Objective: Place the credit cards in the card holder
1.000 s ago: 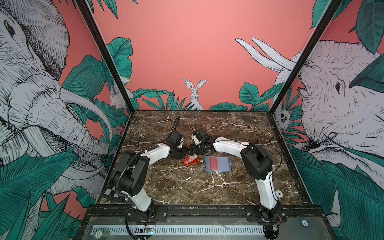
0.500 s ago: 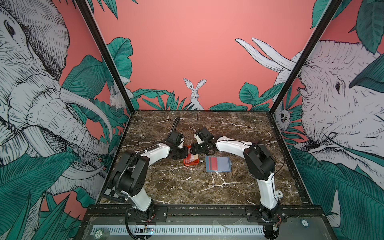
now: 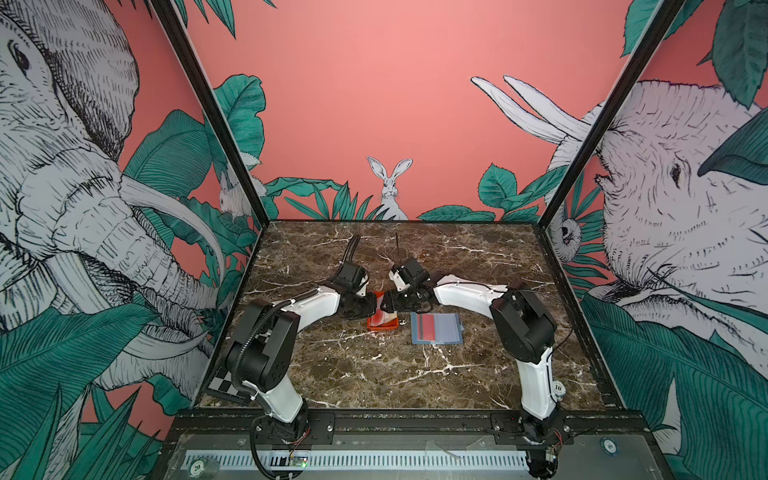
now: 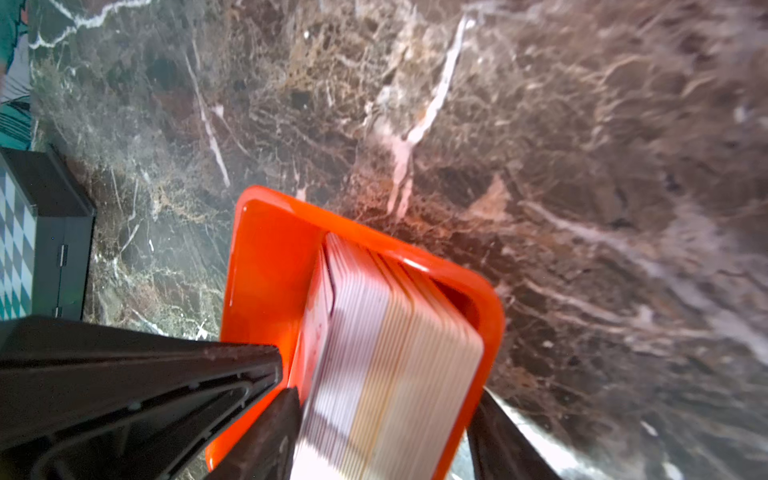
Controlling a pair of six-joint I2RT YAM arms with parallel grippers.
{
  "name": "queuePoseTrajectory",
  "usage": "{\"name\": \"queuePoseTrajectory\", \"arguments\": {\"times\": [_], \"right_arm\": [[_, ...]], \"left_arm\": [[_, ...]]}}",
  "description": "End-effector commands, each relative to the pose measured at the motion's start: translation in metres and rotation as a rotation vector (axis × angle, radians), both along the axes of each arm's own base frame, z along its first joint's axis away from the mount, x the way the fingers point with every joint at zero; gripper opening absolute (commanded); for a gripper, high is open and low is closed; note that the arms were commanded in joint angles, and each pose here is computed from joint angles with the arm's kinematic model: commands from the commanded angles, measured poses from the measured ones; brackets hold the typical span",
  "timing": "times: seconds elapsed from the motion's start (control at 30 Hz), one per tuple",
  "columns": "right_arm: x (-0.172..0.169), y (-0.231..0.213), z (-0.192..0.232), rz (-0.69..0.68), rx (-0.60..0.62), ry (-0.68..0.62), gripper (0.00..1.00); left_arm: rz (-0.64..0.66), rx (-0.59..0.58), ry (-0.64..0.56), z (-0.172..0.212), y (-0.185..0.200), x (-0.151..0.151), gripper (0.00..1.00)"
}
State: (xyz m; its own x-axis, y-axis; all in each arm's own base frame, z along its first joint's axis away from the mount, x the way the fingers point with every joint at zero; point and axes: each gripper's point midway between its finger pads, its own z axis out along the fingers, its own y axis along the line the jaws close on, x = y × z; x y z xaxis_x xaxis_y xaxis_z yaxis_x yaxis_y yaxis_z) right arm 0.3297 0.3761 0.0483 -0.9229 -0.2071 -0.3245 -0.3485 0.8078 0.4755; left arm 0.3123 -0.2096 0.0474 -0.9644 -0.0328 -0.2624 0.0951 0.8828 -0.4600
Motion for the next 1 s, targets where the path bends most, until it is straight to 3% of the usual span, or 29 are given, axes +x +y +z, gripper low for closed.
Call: {"name": "queuePoseTrajectory", "arguments": {"times": [0.0, 0.47, 0.97], "right_arm": [[-0.009, -0.007, 0.007, 0.002, -0.017, -0.005, 0.63], [-0.011, -0.024, 0.019, -0.034, -0.058, -0.042, 0.63], [-0.013, -0.020, 0.037, -0.032, -0.014, -0.052, 0.63]], "left_arm": [[0.009, -0.005, -0.008, 0.003, 0.000, 0.004, 0.05], [-0.001, -0.017, 0.009, -0.004, -0.002, 0.002, 0.06], [-0.012, -0.081, 0.044, -0.014, -0.014, 0.001, 0.09]]}}
